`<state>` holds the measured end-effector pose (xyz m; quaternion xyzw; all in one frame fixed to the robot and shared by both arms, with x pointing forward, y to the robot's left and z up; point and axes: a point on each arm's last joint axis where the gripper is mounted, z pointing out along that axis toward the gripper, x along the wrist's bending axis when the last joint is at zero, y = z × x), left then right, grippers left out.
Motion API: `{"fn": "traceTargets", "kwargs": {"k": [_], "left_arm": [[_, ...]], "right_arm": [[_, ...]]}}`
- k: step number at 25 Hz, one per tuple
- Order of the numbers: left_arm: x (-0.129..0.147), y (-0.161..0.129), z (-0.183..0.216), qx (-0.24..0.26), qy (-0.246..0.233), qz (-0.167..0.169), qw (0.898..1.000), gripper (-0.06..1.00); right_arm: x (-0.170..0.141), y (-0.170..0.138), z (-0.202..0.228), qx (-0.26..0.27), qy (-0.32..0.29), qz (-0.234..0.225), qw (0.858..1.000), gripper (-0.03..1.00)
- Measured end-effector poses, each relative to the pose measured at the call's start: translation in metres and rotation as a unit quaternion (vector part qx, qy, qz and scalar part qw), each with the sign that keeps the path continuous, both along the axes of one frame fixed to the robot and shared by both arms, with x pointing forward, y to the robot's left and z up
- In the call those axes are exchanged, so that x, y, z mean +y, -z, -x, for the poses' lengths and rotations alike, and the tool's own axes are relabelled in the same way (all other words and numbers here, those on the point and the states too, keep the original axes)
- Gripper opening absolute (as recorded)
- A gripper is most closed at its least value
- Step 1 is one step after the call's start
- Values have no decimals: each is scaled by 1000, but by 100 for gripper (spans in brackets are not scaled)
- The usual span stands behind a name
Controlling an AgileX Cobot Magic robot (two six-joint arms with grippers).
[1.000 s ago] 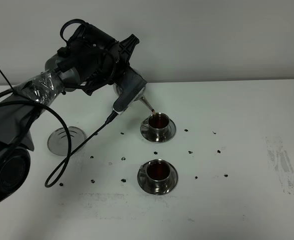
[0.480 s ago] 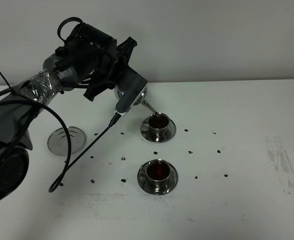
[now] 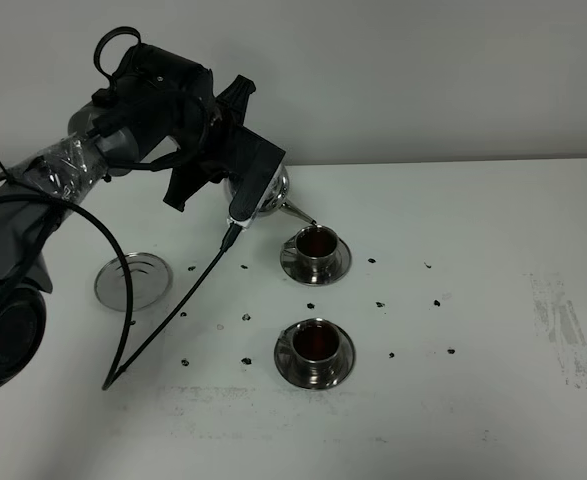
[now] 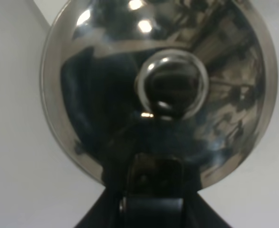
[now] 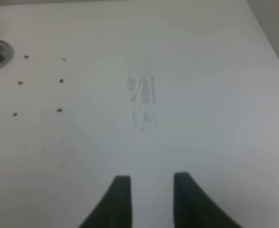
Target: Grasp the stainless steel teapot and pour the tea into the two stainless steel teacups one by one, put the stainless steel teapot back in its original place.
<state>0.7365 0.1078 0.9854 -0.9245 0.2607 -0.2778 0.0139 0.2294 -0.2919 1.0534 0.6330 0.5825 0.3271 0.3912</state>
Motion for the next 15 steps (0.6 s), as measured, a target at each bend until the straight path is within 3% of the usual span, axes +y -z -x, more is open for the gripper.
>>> {"fn": "traceTargets", "kwargs": {"k": [5,10,15], "left_arm": [[11,-13,6,45,-53,52,996,22],[22,-38,18,86,-123,101,984,22],[33,-56,26,108,-167,123,972,22]], "right_arm": [[0,0,0,0,0,0,1000,21],[0,0,0,0,0,0,1000,21],[0,0,0,0,0,0,1000,21]]}}
